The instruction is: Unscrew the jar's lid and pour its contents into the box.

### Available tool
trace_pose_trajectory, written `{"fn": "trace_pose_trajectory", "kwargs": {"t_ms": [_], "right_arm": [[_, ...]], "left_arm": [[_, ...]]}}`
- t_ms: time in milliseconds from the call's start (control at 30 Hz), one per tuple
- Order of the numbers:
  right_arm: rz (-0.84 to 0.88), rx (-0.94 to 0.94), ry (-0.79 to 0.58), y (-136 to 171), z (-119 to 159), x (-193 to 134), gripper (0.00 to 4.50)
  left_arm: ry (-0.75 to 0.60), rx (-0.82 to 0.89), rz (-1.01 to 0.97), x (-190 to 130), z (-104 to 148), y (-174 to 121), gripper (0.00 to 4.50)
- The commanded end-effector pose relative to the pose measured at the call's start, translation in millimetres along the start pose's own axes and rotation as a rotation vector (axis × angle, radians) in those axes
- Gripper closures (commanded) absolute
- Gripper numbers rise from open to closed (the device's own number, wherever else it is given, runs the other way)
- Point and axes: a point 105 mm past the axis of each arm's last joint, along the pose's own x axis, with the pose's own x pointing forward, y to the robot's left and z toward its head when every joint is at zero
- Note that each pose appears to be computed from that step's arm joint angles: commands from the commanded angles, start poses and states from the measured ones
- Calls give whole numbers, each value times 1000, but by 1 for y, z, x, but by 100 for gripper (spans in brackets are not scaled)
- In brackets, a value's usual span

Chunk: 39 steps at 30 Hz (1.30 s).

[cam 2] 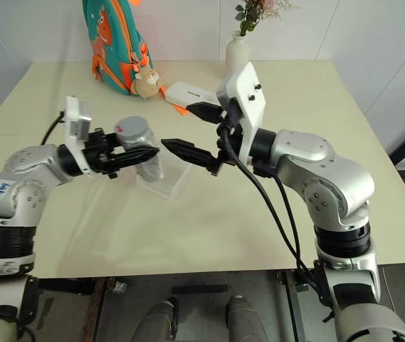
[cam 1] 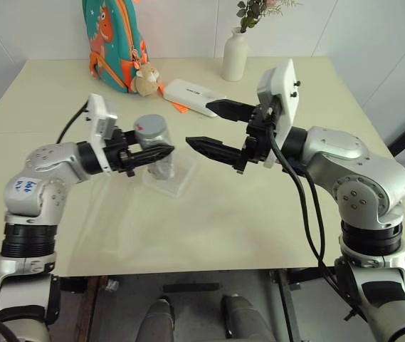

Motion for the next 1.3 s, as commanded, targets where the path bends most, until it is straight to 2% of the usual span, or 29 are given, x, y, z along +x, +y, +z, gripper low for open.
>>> {"fn": "trace_pose_trajectory", "kwargs": {"t_ms": [33,300,667,767,900,1067,1300], "right_arm": [[-2,-12,7,3,3,9,0],[38,13,27,11,-5,25,0],[52,18,23,12,-7,28,0],[68,34,2,14,-5,28,62],[81,37,-7,16,-4,28,191],[87,41,3,15,-7,26,195],[387,95,24,17,-8,-3,195]], "left_arm": [[-15,56,-74,12,11,-13,237],[-7,82,-120,26,9,-18,237],[-12,100,-133,28,12,-20,237],[-9,102,-133,28,11,-21,237],[-7,101,-129,26,10,-21,237],[-9,109,-151,27,12,-22,237],[17,142,-376,17,18,-31,237]]}}
